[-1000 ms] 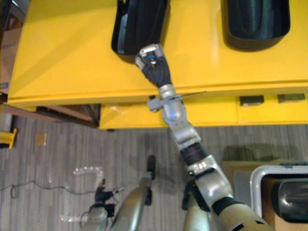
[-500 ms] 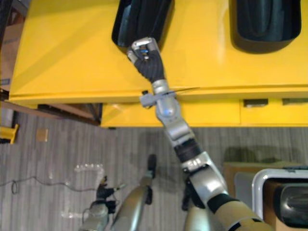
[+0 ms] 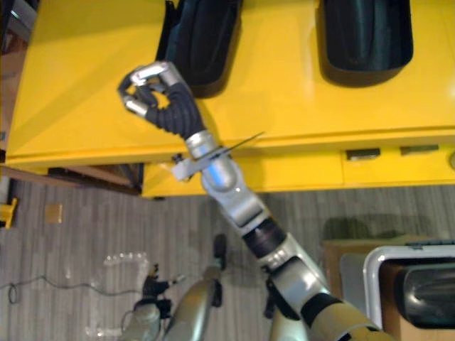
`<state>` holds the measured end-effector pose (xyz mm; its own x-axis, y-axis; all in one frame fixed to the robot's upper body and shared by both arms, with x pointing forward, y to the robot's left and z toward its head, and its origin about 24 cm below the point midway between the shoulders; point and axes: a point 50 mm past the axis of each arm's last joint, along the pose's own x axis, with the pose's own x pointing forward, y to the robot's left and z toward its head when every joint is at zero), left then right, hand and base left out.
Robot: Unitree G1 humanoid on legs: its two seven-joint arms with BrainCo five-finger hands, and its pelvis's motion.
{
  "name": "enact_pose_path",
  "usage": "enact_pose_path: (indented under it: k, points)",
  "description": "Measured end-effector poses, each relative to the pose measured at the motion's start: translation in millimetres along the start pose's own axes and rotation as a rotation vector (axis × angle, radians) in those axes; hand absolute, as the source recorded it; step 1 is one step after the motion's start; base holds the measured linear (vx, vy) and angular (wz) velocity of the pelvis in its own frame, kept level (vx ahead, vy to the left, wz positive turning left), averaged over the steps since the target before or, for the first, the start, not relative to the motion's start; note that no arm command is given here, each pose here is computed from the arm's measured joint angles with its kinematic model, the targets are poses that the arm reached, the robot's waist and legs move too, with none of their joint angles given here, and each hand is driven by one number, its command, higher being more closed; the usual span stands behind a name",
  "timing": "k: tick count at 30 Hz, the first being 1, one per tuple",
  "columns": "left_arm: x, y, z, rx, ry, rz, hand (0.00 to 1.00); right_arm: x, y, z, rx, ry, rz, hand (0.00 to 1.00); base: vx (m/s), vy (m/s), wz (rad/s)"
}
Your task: Walk over and take plastic housings, then place them on the shelf
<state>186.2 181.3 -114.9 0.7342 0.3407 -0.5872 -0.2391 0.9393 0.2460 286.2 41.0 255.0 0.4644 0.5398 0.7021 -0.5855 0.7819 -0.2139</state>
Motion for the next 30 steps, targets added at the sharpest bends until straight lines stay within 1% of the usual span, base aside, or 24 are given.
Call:
enact_pose_path:
  k: [1, 3, 4, 5, 6, 7, 8, 9, 11, 12, 13, 14, 15, 16, 18, 20, 21, 23, 24, 27, 28, 30]
  points:
    - [0, -1, 1, 0.003, -0.004, -0.005, 0.0, 1, 5, -1, 0.023, 0.004, 0.016, 0.0, 0.01, -0.031, 0.06]
    - [-1, -7, 20, -0.002, -0.086, -0.027, 0.0, 0, 9, -9, 0.036, 0.037, 0.019, 0.0, 0.01, -0.027, 0.06]
    - [-4, -9, 36, -0.015, -0.162, -0.028, 0.0, -2, 7, -12, 0.035, 0.05, 0.01, 0.0, 0.0, -0.014, 0.04]
    - [-12, -10, 61, -0.05, -0.283, -0.026, 0.0, -9, 6, -17, 0.041, 0.074, -0.009, 0.0, -0.01, -0.012, 0.03]
    - [-18, -9, 75, -0.075, -0.35, -0.022, 0.0, -14, 5, -22, 0.047, 0.093, -0.022, 0.0, 0.0, 0.0, 0.0]
    - [-29, -6, 98, -0.129, -0.46, -0.009, 0.0, -24, 3, -29, 0.056, 0.126, -0.044, 0.0, 0.0, 0.0, 0.0]
    - [-47, 0, 128, -0.215, -0.608, 0.022, 0.0, -44, 0, -39, 0.045, 0.177, -0.079, 0.0, 0.0, 0.0, 0.0]
    - [-64, 7, 147, -0.29, -0.72, 0.055, 0.0, -66, -2, -48, 0.036, 0.234, -0.112, 0.0, 0.05, 0.022, 0.02]
    - [-79, 16, 163, -0.345, -0.812, 0.1, 0.0, -92, -5, -54, 0.036, 0.284, -0.159, 0.0, 0.06, 0.033, -0.05]
    - [-91, 30, 172, -0.392, -0.88, 0.16, 0.0, -113, -7, -53, 0.047, 0.31, -0.203, 0.0, 0.04, 0.032, -0.15]
    - [-95, 36, 175, -0.404, -0.902, 0.184, 0.0, -122, -8, -51, 0.05, 0.318, -0.221, 0.0, 0.01, 0.037, -0.21]
    - [-107, 47, 181, -0.425, -0.959, 0.236, 0.0, -145, -12, -47, 0.055, 0.343, -0.278, 0.0, -0.01, 0.019, -0.17]
    - [-113, 52, 183, -0.431, -0.988, 0.262, 0.0, -157, -16, -46, 0.052, 0.361, -0.311, 0.0, -0.01, 0.014, -0.28]
    - [-128, 63, 188, -0.454, -1.064, 0.317, 0.0, -185, -23, -44, 0.045, 0.413, -0.392, 0.0, -0.01, 0.004, -0.24]
    - [-143, 73, 193, -0.486, -1.139, 0.352, 0.0, -214, -31, -40, 0.027, 0.473, -0.484, 0.0, -0.01, -0.003, -0.22]
    - [-164, 89, 199, -0.523, -1.254, 0.419, 0.0, -260, -36, -34, 0.002, 0.585, -0.606, 0.0, -0.03, -0.01, -0.2]
    - [-168, 93, 198, -0.532, -1.272, 0.444, 0.0, -271, -36, -32, -0.008, 0.614, -0.636, 0.0, -0.06, -0.009, -0.25]
    - [-182, 105, 199, -0.541, -1.345, 0.536, 0.0, -306, -39, -23, -0.087, 0.723, -0.708, 0.0, -0.04, -0.011, -0.28]
    - [-186, 110, 198, -0.538, -1.36, 0.573, 0.0, -322, -41, -18, -0.142, 0.779, -0.739, 0.0, -0.01, -0.011, -0.14]
    - [-184, 116, 193, -0.513, -1.333, 0.612, 0.0, -345, -52, -7, -0.258, 0.853, -0.811, 0.0, 0.0, -0.015, -0.2]
    - [-182, 116, 192, -0.503, -1.322, 0.613, 0.0, -348, -54, -6, -0.277, 0.859, -0.823, 0.0, 0.0, -0.018, -0.14]
    - [-165, 119, 188, -0.455, -1.25, 0.588, 0.0, -353, -63, -2, -0.32, 0.866, -0.865, 0.0, 0.0, -0.024, -0.14]
